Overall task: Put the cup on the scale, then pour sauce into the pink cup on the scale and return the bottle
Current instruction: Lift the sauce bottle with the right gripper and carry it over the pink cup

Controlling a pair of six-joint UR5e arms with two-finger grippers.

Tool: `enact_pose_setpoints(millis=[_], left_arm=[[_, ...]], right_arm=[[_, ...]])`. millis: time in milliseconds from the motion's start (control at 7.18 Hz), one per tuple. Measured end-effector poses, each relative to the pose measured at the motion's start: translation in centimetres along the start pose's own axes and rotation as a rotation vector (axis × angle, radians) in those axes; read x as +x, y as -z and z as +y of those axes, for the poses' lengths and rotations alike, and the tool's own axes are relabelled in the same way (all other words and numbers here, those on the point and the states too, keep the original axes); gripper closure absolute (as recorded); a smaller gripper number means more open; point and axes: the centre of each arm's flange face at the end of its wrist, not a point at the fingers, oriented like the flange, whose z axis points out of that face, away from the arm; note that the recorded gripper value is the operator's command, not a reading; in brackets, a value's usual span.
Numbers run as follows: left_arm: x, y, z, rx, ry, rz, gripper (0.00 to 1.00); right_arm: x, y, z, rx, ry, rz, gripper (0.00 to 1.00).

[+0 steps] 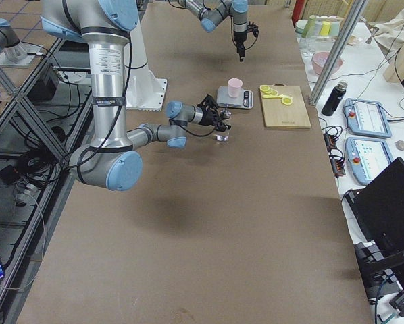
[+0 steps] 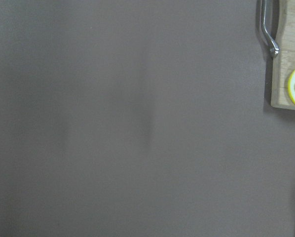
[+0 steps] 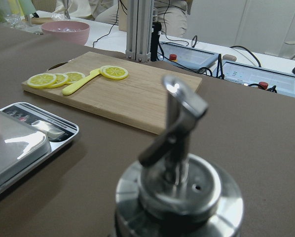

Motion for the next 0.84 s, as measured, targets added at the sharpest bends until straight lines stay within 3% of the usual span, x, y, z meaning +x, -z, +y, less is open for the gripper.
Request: enact_pose_setpoints(millis=[418,836], left_arm=[[-1.0,1.3,-1.7,0.023,-0.021,0.005,0.01],[-6.5,1.7,-3.4,0.046,-0.109,-0.036,0.01]], right_arm=[[1.1,-1.5,-5.3,-0.014,0.023,0.024,1.0],[-1.1,-2.0,-13.3,-0.082,0.17,0.108,1.0]])
